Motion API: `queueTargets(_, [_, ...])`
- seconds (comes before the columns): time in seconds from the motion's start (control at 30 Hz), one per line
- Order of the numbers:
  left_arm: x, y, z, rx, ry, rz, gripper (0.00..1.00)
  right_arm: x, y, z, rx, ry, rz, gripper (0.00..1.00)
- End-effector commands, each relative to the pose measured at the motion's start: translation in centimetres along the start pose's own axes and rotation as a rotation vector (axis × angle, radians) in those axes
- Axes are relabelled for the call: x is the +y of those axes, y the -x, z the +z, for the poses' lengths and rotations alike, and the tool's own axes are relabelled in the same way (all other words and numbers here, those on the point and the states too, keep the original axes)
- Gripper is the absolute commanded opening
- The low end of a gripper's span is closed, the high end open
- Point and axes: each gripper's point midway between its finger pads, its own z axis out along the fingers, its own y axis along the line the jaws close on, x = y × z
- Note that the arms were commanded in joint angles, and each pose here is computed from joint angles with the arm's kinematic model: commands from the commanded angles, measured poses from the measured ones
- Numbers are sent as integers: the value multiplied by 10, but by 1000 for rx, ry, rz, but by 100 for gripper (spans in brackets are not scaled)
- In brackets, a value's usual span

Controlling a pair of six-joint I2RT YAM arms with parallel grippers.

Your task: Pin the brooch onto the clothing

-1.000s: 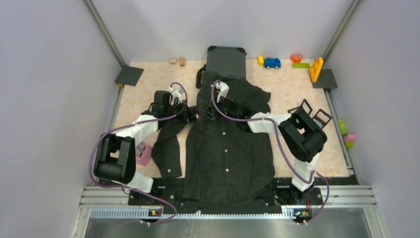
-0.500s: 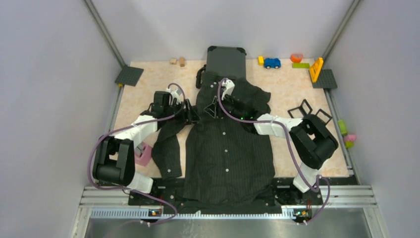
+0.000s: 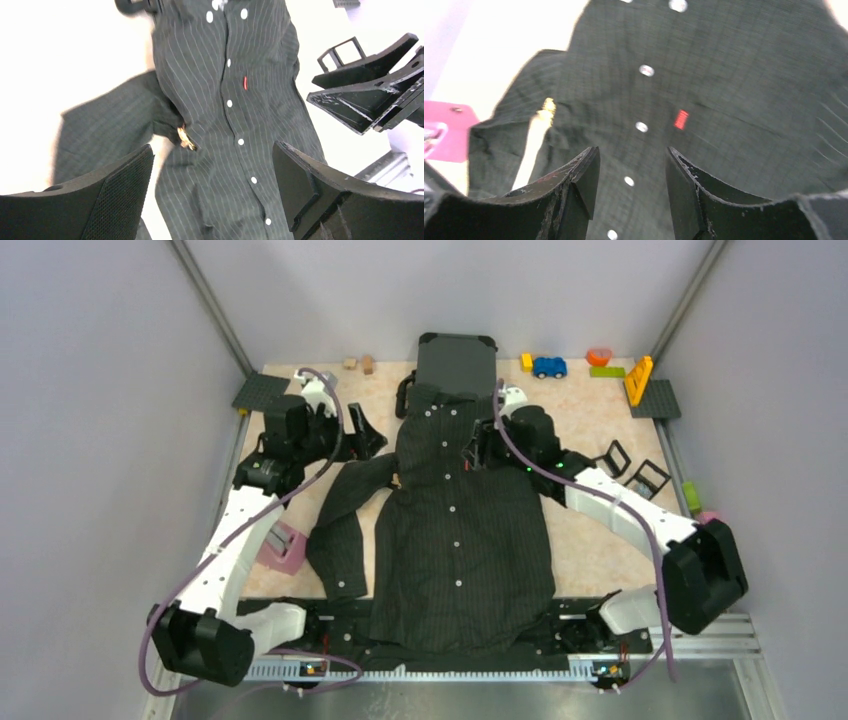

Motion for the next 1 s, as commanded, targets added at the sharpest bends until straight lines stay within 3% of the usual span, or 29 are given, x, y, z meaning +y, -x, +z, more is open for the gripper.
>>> queueTargets(0.0, [10, 20, -23, -24, 113, 135, 92, -56, 0, -53, 84, -257, 7, 53])
queueTargets(0.13, [33, 21, -23, -85, 211, 160, 92, -108, -9, -88, 106, -441, 78, 55])
queueTargets(0.4, [52, 8, -31, -80, 288, 194, 92, -231, -35, -149, 102, -836, 255, 55])
queueTargets(0.57, [63, 3, -29, -59, 333, 195, 92, -286, -50, -168, 140, -1002, 316, 54])
queueTargets(0.83, [71, 0, -27, -43, 365, 204, 92, -347, -63, -192, 91, -1153, 402, 53])
queueTargets(0.97, [70, -1, -26, -36, 357, 203, 92, -370, -70, -196, 133, -1219, 375, 51])
